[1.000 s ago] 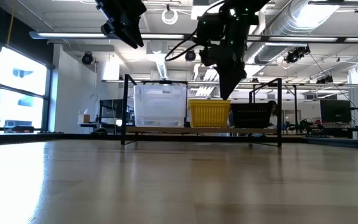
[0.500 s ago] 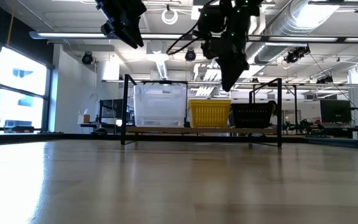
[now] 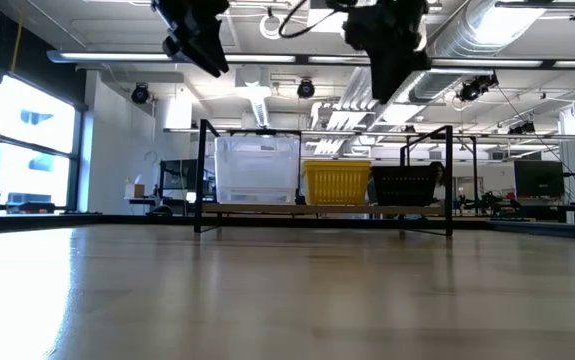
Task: Stack baskets on shelf by color
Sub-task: Stack the transparent bin on the transparent bin on the shelf
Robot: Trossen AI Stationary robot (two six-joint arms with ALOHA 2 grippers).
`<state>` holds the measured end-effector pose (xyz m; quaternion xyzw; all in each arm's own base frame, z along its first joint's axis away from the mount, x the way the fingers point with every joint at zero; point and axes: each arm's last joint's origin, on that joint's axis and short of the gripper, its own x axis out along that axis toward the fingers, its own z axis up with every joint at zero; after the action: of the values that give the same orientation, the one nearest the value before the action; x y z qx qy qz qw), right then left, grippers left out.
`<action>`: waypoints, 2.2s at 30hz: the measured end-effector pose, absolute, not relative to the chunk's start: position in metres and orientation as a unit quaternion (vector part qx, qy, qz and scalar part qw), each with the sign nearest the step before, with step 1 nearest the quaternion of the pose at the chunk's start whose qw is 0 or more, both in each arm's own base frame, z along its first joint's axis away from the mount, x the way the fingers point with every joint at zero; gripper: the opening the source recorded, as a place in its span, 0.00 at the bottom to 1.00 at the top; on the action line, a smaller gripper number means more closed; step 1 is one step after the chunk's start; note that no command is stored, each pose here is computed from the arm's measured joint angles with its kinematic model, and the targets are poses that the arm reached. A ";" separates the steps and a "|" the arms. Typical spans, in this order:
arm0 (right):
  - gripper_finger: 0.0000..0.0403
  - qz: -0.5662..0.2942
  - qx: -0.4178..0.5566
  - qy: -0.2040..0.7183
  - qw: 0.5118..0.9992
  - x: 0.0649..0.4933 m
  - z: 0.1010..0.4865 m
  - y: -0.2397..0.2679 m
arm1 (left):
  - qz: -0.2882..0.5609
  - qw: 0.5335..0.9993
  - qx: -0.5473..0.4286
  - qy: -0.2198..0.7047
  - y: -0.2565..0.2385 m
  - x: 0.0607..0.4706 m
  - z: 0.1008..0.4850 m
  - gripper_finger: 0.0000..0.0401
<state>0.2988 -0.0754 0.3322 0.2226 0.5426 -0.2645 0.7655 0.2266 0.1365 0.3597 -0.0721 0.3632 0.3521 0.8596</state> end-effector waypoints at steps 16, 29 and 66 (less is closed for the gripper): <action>0.19 -0.386 0.262 0.557 0.687 0.276 0.333 0.033 | 0.293 0.872 -0.018 0.392 0.109 0.226 0.364 0.40; 0.19 -0.436 0.287 0.620 0.586 0.242 0.285 0.075 | 0.286 0.871 -0.005 0.399 0.107 0.226 0.364 0.40; 0.35 -0.403 0.365 0.677 0.496 0.132 0.241 0.134 | 0.302 0.871 -0.050 0.384 0.107 0.226 0.364 0.40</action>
<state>0.1323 0.1339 0.2411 0.3649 0.6769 -0.4033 0.4959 0.2263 0.1074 0.3636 -0.0497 0.3837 0.3023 0.8712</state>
